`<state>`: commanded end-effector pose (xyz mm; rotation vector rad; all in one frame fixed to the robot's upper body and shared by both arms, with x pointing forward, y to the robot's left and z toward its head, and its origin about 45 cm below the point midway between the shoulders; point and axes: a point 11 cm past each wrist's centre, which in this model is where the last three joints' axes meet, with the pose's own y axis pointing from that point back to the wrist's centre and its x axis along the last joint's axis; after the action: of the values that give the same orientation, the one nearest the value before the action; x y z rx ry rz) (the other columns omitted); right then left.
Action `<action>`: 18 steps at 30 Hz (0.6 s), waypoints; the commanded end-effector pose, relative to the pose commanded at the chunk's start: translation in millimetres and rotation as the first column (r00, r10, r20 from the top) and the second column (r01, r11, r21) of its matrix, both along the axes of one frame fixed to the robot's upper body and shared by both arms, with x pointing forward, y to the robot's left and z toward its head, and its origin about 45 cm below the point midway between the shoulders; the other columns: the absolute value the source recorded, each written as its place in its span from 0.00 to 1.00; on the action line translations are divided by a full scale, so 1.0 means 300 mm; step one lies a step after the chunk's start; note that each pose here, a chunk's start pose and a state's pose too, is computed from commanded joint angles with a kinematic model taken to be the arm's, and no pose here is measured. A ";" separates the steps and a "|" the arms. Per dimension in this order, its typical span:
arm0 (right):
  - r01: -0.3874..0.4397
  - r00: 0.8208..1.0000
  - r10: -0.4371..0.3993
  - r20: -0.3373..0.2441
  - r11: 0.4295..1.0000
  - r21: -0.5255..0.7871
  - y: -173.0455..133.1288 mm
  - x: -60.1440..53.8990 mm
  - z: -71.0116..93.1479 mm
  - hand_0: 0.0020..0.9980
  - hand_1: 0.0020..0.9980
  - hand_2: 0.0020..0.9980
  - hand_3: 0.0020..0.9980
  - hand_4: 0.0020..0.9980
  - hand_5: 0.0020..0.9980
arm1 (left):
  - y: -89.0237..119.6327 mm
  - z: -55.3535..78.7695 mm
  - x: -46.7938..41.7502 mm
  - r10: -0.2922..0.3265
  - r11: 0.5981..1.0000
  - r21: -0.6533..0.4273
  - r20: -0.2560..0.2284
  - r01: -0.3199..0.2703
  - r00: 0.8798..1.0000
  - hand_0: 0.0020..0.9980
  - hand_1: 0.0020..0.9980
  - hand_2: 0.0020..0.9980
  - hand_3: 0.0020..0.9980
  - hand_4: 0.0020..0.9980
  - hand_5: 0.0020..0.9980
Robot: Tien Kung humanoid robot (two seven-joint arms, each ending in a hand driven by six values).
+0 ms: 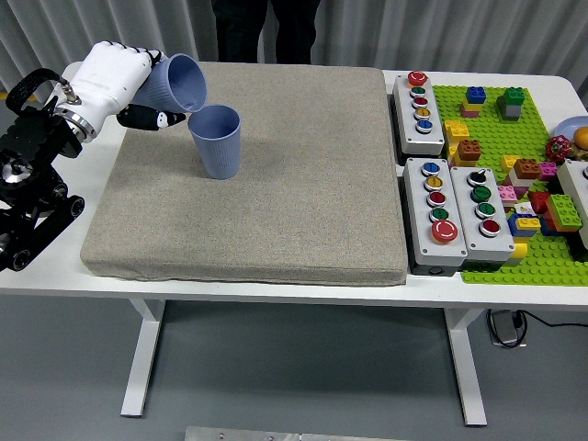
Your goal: Pick cup pour cup place
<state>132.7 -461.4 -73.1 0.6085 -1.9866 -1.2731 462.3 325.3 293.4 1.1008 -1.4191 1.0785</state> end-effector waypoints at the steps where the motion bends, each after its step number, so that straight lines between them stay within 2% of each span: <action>1: 0.000 1.000 0.000 0.000 1.000 0.000 0.000 0.000 0.000 0.69 0.64 0.59 0.57 0.00 0.15 | 0.000 0.002 0.000 -0.002 1.000 0.006 0.001 0.002 1.000 0.53 0.48 0.52 0.51 0.80 0.47; 18: 0.006 1.000 -0.006 0.010 1.000 -0.001 -0.002 0.014 0.005 0.69 0.64 0.59 0.57 0.00 0.15 | -0.028 0.030 0.016 -0.027 0.995 0.095 0.030 0.024 0.999 0.53 0.47 0.52 0.50 0.79 0.47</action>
<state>136.9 -462.0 -71.6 0.6102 -1.9980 -1.2750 467.1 317.0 302.4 1.1347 -1.5181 1.0228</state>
